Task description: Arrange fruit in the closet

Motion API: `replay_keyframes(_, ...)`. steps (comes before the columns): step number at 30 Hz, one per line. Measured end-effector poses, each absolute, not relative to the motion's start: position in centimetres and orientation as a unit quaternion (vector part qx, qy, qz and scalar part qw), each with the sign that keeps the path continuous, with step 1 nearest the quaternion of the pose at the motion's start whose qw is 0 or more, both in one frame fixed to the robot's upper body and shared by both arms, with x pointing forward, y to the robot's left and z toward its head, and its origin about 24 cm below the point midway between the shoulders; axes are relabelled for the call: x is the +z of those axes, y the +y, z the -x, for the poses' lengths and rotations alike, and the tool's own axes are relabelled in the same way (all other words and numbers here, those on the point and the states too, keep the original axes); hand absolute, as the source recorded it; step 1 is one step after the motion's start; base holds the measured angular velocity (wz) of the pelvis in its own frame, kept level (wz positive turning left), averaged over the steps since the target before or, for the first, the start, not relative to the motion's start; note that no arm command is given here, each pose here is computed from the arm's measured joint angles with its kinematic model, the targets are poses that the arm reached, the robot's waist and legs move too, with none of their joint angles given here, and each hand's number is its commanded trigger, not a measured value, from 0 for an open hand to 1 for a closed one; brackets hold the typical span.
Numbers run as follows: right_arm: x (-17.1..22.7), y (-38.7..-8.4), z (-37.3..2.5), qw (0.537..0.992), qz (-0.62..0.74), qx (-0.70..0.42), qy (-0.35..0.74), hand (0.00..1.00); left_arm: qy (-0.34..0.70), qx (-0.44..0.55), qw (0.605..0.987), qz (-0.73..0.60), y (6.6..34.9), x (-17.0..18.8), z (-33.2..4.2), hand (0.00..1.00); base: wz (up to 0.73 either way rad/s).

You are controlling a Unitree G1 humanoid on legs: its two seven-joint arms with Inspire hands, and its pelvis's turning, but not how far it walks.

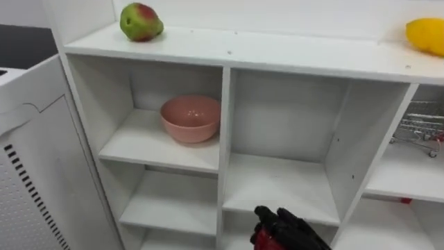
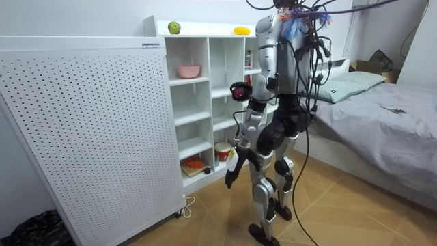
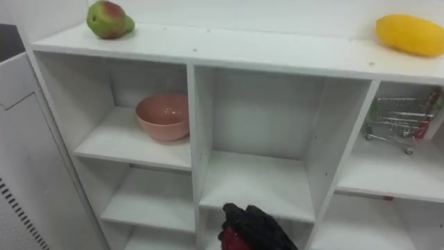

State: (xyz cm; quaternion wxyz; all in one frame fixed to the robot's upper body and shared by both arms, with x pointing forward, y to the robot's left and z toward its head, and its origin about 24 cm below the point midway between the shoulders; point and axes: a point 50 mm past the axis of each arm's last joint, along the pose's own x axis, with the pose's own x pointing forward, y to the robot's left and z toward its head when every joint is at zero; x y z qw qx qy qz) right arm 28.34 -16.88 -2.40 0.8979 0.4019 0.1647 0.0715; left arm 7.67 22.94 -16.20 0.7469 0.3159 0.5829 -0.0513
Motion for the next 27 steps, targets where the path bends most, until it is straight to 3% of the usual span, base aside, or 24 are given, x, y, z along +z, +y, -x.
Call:
replay_keyframes(6,-3.9,-18.6,-28.9,0.852,-0.492,-0.018,0.175,1.0,0.584,-0.046,0.757,-0.288,22.4,-16.3,-8.0,0.0,0.1)
replay_keyframes(16,-1.0,-21.5,-32.4,0.764,-0.629,-0.114,0.086,1.0,0.597,-0.032,0.765,-0.24,21.3,-16.5,-8.0,0.0,0.1)
replay_keyframes(27,2.8,-24.3,-34.9,0.778,-0.613,-0.131,0.053,1.0,0.592,-0.012,0.784,-0.188,20.6,-16.4,-8.8,0.0,0.0)
